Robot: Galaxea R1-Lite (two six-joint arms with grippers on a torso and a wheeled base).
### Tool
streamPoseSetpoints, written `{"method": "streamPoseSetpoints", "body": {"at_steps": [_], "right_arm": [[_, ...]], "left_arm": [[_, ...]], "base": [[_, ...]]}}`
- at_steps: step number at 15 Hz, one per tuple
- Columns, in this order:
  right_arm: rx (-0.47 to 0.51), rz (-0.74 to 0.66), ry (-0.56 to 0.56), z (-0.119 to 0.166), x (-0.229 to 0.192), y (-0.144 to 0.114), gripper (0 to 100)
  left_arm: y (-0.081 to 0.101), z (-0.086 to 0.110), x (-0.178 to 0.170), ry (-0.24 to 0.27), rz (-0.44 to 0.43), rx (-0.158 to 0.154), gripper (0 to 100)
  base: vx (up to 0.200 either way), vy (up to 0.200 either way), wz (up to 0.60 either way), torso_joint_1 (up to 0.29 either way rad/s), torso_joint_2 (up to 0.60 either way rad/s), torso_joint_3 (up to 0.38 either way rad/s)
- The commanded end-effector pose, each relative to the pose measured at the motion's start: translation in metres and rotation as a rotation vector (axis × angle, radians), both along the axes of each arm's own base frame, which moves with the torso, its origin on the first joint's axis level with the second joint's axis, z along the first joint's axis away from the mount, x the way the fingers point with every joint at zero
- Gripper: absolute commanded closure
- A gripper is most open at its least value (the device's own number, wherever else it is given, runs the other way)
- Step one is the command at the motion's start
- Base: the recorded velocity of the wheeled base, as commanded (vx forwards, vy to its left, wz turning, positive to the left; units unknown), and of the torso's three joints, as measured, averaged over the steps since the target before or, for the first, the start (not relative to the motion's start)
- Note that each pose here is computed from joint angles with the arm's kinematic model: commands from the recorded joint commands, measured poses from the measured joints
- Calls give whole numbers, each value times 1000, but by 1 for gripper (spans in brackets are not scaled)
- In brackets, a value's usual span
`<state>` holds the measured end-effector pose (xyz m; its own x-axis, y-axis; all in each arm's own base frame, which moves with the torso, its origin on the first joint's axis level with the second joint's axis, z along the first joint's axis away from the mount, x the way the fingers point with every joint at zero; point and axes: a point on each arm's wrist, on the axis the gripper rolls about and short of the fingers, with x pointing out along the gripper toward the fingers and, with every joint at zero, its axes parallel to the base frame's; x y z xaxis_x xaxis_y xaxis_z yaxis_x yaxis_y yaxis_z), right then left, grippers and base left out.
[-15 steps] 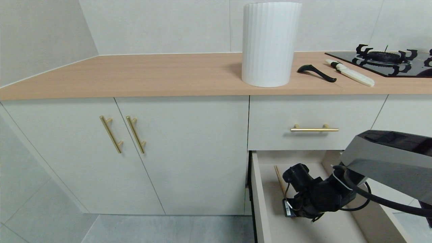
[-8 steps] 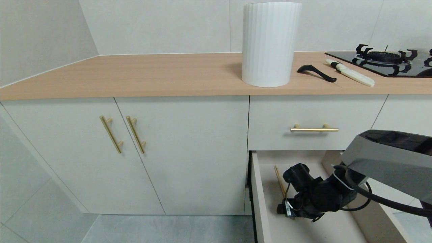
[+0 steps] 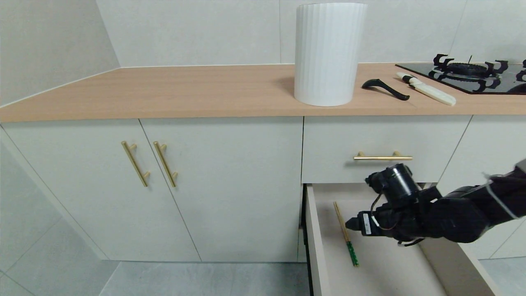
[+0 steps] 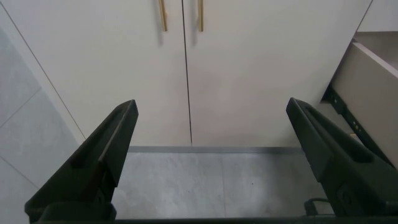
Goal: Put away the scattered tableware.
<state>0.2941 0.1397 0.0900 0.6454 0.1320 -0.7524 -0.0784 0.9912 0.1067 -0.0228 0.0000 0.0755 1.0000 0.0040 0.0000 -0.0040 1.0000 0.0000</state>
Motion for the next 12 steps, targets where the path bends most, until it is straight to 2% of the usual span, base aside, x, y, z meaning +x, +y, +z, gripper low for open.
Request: {"method": "streamPoseSetpoints", "body": {"at_steps": [1,3,4,6,12], "right_arm": [[71,-9,-188,68,-28,-20,0],[72,-22,-254,86,-37,-29,0],[32,-19,-304,96,-44,-36,0],[5,-26,-335,103,-48,-43,0],[2,-33,-346,105,-49,-45,0]], "left_arm": [[0,0,0,2,1,0,0],[0,0,0,2,1,0,0],[0,0,0,0,1,0,0],[0,0,0,0,1,0,0],[0,0,0,2,1,0,0]], "base": [[0,0,0,0,0,0],[0,0,0,0,0,0],[0,0,0,0,0,0],[0,0,0,0,0,0],[0,0,0,0,0,0]]}}
